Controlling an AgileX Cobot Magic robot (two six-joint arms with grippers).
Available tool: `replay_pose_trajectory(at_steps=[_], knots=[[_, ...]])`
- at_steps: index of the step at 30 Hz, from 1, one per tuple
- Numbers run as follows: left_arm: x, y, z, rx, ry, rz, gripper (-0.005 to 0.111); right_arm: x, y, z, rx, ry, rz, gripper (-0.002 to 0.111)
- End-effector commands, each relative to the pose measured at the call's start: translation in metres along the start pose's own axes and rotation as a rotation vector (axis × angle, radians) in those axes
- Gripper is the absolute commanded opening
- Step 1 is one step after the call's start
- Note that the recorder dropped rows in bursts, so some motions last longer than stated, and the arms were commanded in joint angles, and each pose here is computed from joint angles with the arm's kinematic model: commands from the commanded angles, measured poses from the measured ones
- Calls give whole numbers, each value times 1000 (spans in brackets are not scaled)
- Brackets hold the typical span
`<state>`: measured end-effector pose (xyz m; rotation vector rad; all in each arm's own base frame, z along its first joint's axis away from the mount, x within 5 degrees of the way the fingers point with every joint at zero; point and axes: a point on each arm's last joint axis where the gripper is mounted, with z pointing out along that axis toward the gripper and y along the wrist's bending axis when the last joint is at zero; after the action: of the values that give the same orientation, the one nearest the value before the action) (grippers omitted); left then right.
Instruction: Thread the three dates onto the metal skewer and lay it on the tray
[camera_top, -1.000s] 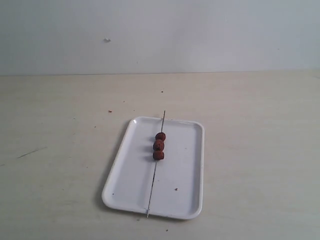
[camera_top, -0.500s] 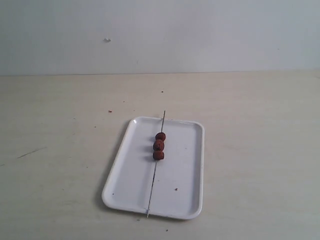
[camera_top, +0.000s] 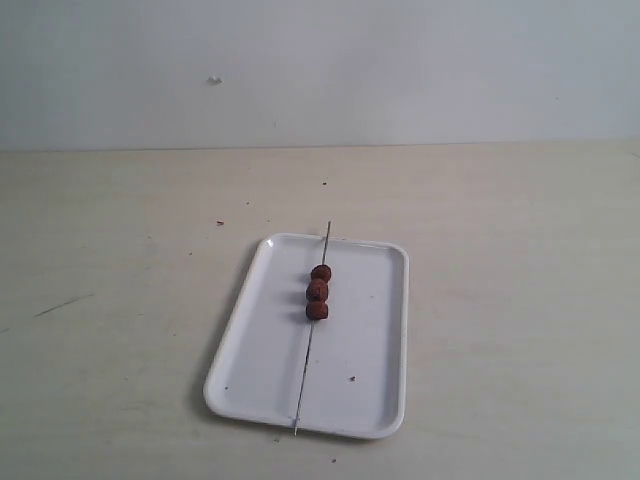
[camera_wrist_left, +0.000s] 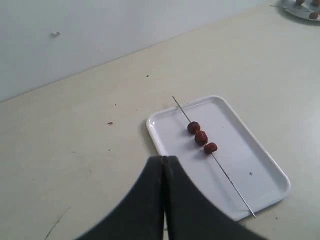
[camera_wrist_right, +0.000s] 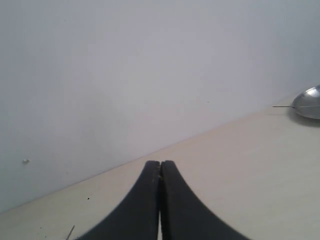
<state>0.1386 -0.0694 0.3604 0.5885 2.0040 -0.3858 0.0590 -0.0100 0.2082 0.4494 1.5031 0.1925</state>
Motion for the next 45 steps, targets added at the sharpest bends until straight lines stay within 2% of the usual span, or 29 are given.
replay_pose_trajectory(at_steps=[1,5,11,15,21,30,32,34,45], knots=[[3,1,-1,-13,20,29,0,1,-1,0,2,-6,-10,0],[11,5,4,-55,11,58,0,1,-1,0,2,-6,-10,0],[41,12,0,-202,-236,63,0,1,-1,0,2,-6,-10,0],[76,11,-20,-293,-356,54,0,1,-1,0,2,-6,-10,0],[117,5,-41,-387,-443,47,0,1,-1,0,2,-6,-10,0],[161,1,-33,-413,-465,49,0,1,-1,0,2,-6,-10,0],[171,2,-27,-399,-451,14,0,1,-1,0,2,-6,-10,0],[176,2,-22,-388,-455,-35,0,1,-1,0,2,-6,-10,0],[192,4,-11,-384,-389,-36,0,1,-1,0,2,-6,-10,0]])
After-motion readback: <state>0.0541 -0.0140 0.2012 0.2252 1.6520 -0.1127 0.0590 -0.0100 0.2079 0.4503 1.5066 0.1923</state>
